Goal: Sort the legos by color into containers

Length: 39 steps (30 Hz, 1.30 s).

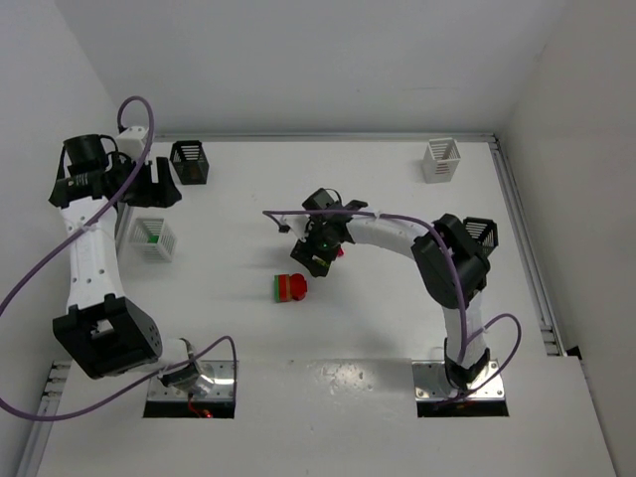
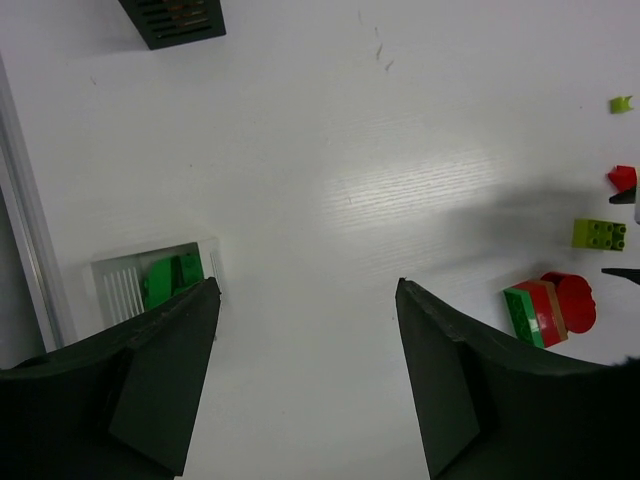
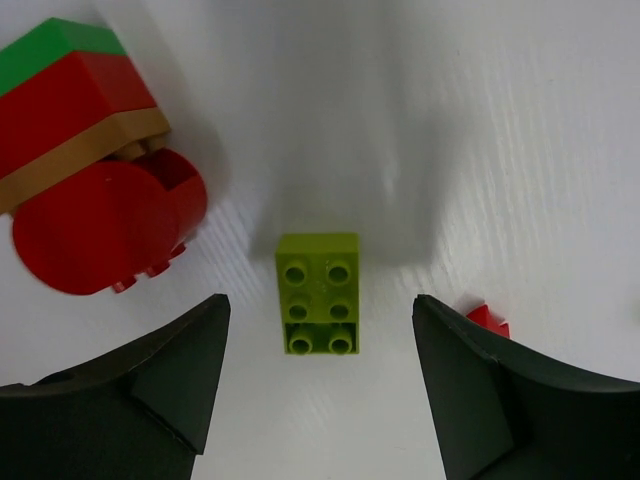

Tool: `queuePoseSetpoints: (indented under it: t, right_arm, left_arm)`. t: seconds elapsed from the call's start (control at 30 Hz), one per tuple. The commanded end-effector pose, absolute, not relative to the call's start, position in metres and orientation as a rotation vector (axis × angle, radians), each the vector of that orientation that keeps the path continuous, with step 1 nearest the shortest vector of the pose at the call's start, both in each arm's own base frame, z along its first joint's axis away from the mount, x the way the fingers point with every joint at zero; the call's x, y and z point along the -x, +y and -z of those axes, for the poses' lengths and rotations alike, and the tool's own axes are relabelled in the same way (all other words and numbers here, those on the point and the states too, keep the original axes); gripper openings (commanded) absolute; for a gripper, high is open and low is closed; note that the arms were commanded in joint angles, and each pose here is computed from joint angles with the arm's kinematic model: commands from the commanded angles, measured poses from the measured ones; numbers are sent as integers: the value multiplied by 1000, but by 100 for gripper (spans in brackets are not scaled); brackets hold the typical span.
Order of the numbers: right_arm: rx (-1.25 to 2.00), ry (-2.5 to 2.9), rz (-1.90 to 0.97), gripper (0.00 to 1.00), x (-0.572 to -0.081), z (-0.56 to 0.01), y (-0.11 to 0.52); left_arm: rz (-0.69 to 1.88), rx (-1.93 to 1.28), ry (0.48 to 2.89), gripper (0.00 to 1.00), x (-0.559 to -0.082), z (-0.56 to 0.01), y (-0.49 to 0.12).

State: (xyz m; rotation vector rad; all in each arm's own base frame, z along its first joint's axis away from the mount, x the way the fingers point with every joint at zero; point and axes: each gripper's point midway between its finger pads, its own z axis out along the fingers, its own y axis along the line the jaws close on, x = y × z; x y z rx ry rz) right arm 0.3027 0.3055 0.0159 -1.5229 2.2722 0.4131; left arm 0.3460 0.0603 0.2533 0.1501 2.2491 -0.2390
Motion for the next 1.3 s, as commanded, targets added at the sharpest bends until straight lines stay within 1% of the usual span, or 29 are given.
queuePoseSetpoints:
  t: [0.0,0.33,0.5,0.6,0.63,0.67,0.73,0.77,0.8,0.83,0.9,0.93,1.0,1.03,1.07,1.1,1.13,1.2,1.23,1.27]
  right_arm:
    - [1464,2222,-322,74,-331,-28,313]
    - [1526,2253,-277,75,-324,-5,311]
    - [1550,2260,-297,67,-321,4,311]
    - [1566,2284,-308,53,-314,11,308]
    - [1558,2263,-323,47,-316,6,312]
    - [1555,2256,-324,34,-315,1,311]
    - [1526,2236,-332,23,-316,-10,313]
    - [1508,2229,-360,17,-316,-20,317]
    - [1440,2254,-404,15,-319,-33,316]
    - [1401,2235,-435,15,-317,-63,319]
    - [1299,2221,-408,15,-328,-96,307]
    - [1249,2173,-372,14,-329,-124,294]
    - [1174,2163,-330,12,-333,-146,274]
    - [1121,2205,-294,11,-338,-149,249]
    - [1065,2198,-257,11,-342,-166,231]
    - [1026,2215,-241,7,-344,-170,215]
    - [938,2269,-204,7,-351,-170,181]
    - [842,2270,-146,4,-353,-186,143]
    - [747,2293,-90,3,-362,-191,109]
    - [713,2305,-61,3,-362,-194,90]
  left_arm:
    - [216,-172,2183,77,-343,-273,58]
    - [219,-180,2171,77,-341,-276,56]
    - [219,-180,2171,77,-341,-276,56]
    - [219,-180,2171,78,-341,-276,56]
    - [219,-180,2171,78,-341,-276,56]
    - [219,-180,2171,80,-341,-276,56]
    - [226,-188,2159,80,-340,-280,53]
    - [235,-197,2146,81,-341,-282,51]
    - [236,-190,2139,83,-340,-285,51]
    - [252,-205,2135,83,-340,-286,46]
    - [259,-242,2116,86,-342,-290,36]
    - [266,-251,2106,86,-344,-292,31]
    - [260,-277,2095,87,-345,-292,24]
    - [263,-296,2081,87,-346,-297,15]
    - [275,-295,2094,87,-345,-292,10]
    - [251,-303,2089,87,-348,-293,9]
    - [261,-323,2082,87,-351,-294,-2]
    - [261,-335,2075,87,-354,-294,-11]
    - [262,-334,2070,87,-356,-295,-15]
    - [294,-362,2068,87,-356,-293,-30]
